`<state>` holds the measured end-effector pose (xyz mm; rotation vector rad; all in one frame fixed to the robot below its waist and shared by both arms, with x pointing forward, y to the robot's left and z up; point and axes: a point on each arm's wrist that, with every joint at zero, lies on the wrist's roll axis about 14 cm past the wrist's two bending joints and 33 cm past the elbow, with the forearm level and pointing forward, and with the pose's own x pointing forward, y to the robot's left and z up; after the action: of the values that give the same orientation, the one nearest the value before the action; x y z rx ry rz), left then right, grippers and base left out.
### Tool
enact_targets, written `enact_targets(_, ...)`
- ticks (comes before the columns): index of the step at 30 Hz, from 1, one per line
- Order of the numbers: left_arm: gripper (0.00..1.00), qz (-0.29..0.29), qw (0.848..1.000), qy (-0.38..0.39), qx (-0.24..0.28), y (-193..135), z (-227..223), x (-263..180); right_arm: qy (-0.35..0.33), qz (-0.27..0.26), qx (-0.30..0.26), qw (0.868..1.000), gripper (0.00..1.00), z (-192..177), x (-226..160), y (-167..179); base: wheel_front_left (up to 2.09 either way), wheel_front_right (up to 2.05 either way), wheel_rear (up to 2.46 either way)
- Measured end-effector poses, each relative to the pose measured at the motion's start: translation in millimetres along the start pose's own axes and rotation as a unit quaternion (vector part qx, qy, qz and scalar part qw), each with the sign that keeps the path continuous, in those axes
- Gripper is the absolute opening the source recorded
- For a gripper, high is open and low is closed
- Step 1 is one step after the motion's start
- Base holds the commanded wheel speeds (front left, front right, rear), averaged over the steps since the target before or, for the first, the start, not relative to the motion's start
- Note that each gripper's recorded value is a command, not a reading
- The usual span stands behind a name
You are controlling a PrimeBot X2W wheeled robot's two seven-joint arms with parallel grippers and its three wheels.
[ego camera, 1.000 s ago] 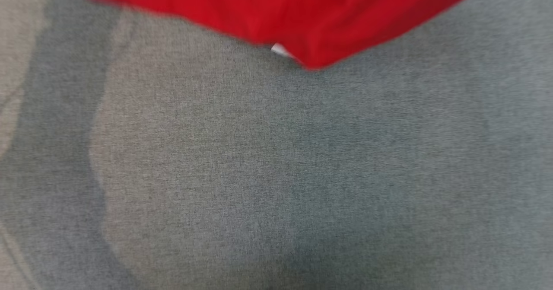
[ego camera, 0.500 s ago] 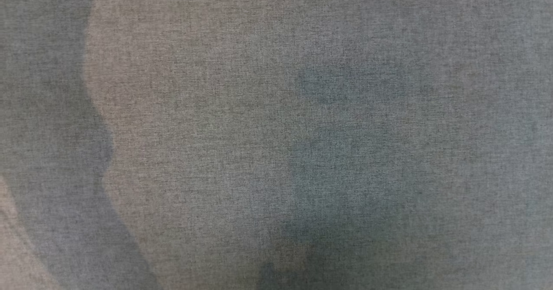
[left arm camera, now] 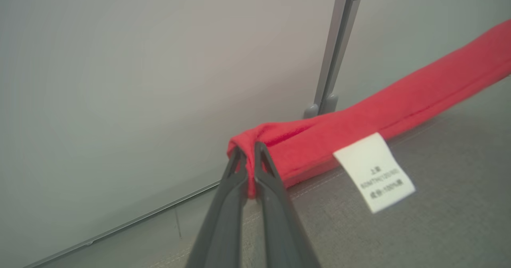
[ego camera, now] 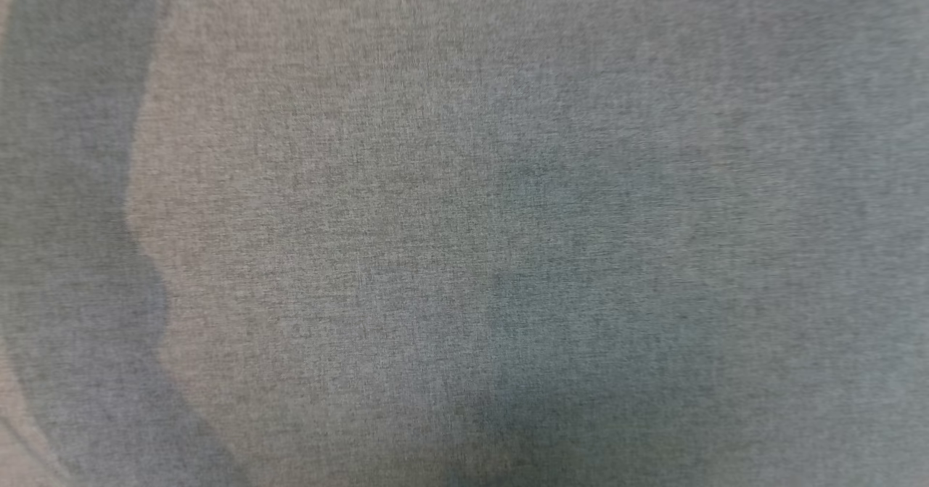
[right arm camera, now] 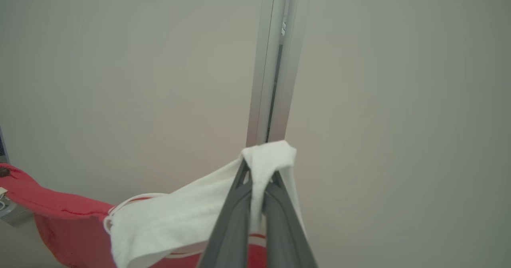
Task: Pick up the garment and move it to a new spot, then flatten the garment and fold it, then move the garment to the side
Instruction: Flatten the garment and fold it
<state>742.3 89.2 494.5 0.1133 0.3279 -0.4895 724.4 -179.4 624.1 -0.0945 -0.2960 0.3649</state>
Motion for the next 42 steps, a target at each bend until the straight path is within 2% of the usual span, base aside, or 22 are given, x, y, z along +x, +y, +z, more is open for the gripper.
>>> enact_targets(5, 0.0, -0.037, 0.996, 0.085, -0.016, -22.1, -48.4, -31.9, 0.071, 0.021, 0.027, 0.997, 0.0, -24.5, -43.5, 16.8, 0.0, 0.0, 0.0)
enact_targets(9, 0.0, -0.064, 0.985, 0.153, -0.042, -41.1, -80.1, -66.7, 0.128, 0.042, 0.06, 0.989, 0.0, -31.6, -80.8, 38.1, 0.0, 0.0, 0.0)
enact_targets(14, 0.0, -0.084, 0.974, 0.201, -0.055, -57.1, -94.2, -114.2, 0.219, 0.067, 0.09, 0.969, 0.0, -36.7, -140.2, 61.1, 0.0, 0.0, 0.0)
enact_targets(20, 0.0, -0.109, 0.966, 0.222, -0.074, -80.9, -98.2, -161.5, 0.298, 0.083, 0.121, 0.943, 0.0, -28.8, -207.8, 79.3, 0.0, 0.0, 0.0)
enact_targets(34, 0.0, -0.158, 0.931, 0.311, -0.107, -145.5, -143.6, -270.7, 0.459, 0.107, 0.214, 0.856, 0.0, -22.3, -352.7, 120.4, 0.0, 0.0, 0.0)
enact_targets(38, 0.0, -0.173, 0.916, 0.342, -0.119, -161.2, -158.3, -300.4, 0.498, 0.111, 0.231, 0.828, 0.0, -23.1, -390.1, 127.4, 0.0, 0.0, 0.0)
enact_targets(42, 0.0, -0.182, 0.901, 0.372, -0.125, -172.1, -170.3, -327.2, 0.519, 0.112, 0.246, 0.811, 0.0, -21.6, -415.2, 133.4, 0.0, 0.0, 0.0)
